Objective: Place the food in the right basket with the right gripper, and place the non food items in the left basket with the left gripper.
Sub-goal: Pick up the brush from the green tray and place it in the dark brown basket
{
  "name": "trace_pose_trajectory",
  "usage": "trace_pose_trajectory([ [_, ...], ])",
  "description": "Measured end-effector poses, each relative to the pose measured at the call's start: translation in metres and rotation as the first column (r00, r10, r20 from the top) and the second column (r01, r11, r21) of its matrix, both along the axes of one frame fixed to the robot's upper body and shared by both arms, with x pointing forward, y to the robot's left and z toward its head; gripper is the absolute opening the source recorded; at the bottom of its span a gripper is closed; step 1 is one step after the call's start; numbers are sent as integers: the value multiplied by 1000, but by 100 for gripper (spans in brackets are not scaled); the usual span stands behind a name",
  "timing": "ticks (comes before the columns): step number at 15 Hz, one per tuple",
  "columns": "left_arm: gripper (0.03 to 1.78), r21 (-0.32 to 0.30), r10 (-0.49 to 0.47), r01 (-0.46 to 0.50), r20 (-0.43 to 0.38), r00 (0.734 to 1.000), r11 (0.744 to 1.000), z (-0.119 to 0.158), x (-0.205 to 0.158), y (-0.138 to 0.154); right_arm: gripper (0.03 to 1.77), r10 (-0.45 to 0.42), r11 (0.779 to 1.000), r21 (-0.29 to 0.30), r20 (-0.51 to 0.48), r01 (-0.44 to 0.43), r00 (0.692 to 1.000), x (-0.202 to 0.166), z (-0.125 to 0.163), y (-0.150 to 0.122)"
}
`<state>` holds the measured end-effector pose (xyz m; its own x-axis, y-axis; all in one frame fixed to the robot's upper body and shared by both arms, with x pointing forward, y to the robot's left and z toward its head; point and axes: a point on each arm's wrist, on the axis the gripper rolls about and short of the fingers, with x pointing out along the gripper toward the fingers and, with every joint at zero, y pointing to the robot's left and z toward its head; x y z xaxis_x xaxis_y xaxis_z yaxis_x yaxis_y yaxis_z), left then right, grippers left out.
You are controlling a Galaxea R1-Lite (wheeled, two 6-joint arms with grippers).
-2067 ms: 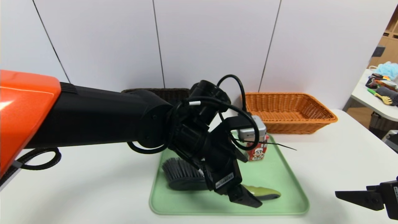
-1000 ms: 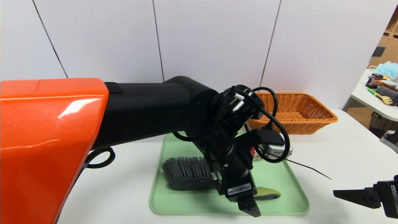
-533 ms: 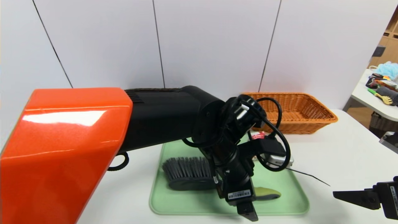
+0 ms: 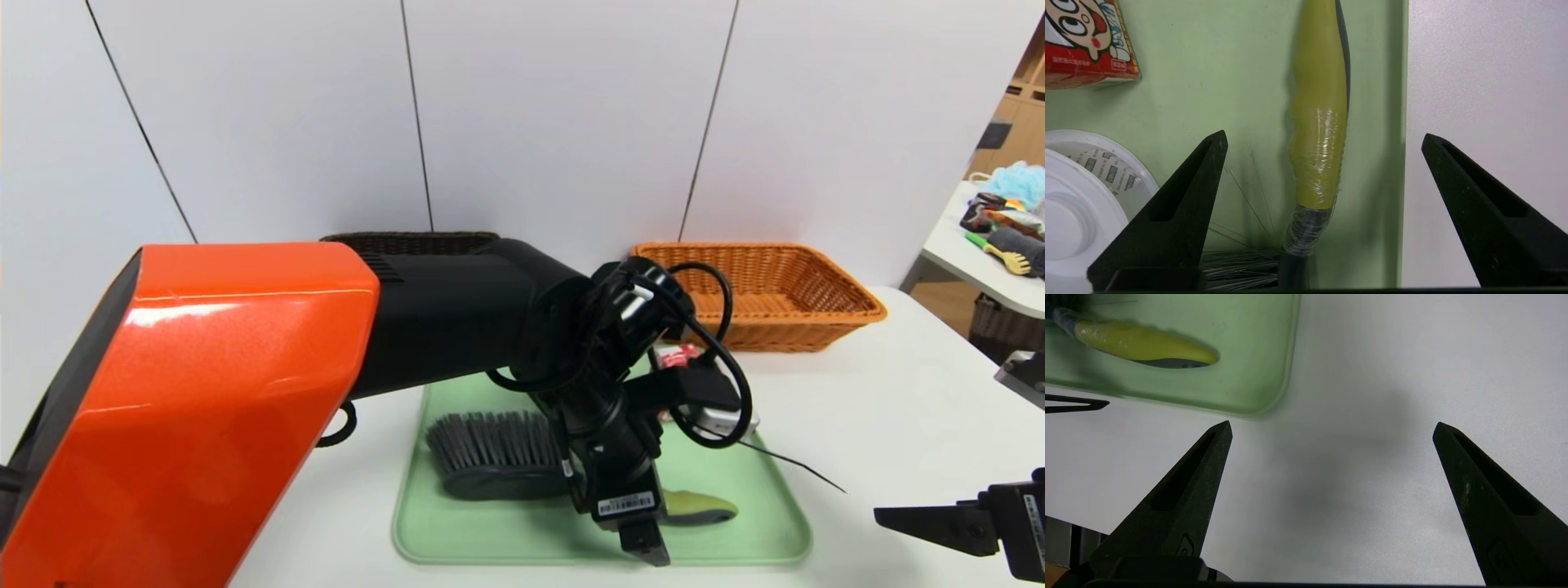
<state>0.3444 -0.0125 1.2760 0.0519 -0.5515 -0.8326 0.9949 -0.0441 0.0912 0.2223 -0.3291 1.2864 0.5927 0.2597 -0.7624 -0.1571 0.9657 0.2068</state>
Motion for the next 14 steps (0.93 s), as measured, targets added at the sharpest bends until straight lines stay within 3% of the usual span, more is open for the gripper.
trace_pose_trajectory([
  [9, 169, 39, 29, -30, 26, 999, 999, -4, 4, 3, 170, -1, 1000, 0, 1, 1, 1000, 0, 0, 0],
  [14, 169, 21, 35, -36, 31, 999, 999, -4, 6, 1, 170, -1, 1000, -1, 1, 1, 1000, 0, 0, 0],
])
